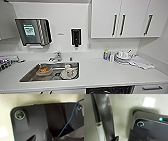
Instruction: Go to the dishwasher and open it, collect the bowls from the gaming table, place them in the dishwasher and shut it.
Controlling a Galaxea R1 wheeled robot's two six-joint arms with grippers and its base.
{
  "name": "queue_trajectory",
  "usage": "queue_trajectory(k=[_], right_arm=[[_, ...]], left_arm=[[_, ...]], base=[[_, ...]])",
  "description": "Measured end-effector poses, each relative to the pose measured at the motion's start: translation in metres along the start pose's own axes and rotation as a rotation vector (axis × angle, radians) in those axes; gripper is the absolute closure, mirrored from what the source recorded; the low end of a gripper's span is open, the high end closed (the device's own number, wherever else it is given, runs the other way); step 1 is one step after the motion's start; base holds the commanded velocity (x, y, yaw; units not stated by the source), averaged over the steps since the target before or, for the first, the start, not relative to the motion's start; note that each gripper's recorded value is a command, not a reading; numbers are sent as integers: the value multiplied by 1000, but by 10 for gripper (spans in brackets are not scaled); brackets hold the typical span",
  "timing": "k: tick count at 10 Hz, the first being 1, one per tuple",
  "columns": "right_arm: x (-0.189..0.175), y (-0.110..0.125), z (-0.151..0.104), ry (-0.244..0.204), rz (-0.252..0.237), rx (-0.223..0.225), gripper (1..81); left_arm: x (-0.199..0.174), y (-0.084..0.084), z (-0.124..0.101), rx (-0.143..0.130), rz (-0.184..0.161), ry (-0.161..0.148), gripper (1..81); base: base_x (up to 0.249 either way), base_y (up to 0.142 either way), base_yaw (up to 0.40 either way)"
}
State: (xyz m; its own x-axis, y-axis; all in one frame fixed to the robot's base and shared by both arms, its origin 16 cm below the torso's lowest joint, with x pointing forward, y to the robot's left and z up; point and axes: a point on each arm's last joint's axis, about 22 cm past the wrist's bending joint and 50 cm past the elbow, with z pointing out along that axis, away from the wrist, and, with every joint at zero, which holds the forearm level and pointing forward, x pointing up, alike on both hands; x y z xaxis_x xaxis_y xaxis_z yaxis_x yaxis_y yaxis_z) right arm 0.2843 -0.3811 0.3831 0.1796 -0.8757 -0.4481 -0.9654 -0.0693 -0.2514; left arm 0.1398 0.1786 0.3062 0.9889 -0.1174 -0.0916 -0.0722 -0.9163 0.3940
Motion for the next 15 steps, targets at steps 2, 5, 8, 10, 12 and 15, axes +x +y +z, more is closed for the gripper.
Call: queue_trajectory(k=[2,5,8,10,12,15], right_arm=[[-12,-27,-14,-93,2,90,10],[-29,-114,-43,-203,-71,339,10],[-6,-124,-59,-149,-177,371,10],[4,-112,-57,-104,-297,329,10],[18,-86,-58,-41,-509,250,10],[2,0,-19,-57,-684,56,10]], left_arm=[[-1,0,0,-1,0,-4,10],[-1,1,0,-1,1,-6,10],[-1,5,2,-7,2,-4,10],[-1,1,0,-2,1,-3,10],[1,1,0,-1,3,5,10],[2,-2,-1,3,9,8,10]], base=[[0,0,0],[0,0,0],[0,0,0],[0,0,0],[0,0,0],[0,0,0]])
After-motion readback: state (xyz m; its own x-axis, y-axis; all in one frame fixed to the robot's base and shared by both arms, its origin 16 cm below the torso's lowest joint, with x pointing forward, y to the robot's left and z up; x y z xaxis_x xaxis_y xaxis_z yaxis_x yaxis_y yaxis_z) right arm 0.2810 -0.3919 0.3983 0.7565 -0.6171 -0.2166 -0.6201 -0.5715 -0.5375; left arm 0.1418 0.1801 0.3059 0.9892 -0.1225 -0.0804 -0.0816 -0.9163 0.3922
